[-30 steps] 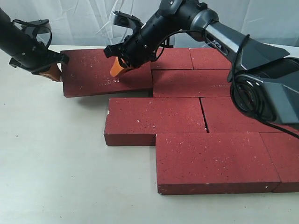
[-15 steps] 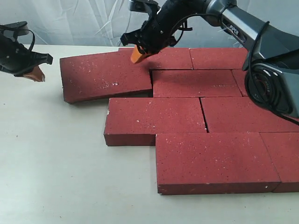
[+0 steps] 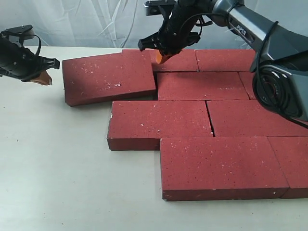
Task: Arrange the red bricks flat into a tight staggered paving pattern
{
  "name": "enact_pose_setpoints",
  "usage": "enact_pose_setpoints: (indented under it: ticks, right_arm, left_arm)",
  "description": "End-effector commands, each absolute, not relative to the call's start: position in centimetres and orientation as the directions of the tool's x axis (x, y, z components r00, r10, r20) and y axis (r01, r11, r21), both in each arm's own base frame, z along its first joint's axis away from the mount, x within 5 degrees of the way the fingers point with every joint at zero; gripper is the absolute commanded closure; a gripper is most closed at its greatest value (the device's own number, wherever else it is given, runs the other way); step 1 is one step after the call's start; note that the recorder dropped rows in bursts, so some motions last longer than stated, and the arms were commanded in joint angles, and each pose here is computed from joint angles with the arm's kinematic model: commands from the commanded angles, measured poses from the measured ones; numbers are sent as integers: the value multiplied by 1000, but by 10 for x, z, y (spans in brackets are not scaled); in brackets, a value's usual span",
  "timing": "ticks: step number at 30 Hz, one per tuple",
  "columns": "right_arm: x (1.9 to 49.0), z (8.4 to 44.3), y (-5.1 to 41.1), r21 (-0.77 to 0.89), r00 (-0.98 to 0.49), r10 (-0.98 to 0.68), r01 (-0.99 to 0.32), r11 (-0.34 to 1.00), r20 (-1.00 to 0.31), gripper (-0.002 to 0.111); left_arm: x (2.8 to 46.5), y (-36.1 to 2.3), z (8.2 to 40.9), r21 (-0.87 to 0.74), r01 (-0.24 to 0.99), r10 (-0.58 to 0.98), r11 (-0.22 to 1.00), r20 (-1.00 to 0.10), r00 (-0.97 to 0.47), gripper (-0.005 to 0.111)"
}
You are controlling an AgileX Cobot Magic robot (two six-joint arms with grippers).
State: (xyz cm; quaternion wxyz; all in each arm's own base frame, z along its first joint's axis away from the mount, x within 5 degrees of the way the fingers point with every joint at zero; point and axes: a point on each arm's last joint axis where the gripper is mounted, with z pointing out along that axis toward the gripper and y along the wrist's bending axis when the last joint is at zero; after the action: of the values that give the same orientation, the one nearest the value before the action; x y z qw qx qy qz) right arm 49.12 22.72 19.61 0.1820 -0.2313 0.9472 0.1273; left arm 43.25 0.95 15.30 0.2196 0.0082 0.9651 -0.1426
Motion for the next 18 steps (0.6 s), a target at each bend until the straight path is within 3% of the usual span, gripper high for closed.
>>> enact_pose_setpoints:
  ticks: [1, 5, 18]
  right_arm:
    - [489, 181, 230, 162, -847, -395, -473, 866, -356, 109]
    - [482, 165, 253, 247, -847, -402, -496, 832, -348, 109]
    - [470, 168, 272, 189, -814, -466, -547, 816, -347, 109]
  left_arm:
    - [433, 4, 158, -275, 89, -46, 957, -449, -892, 107]
    - [434, 4, 158, -270, 89, -46, 959, -457, -888, 107]
    - [436, 6, 149, -259, 84, -43, 962, -450, -892, 107]
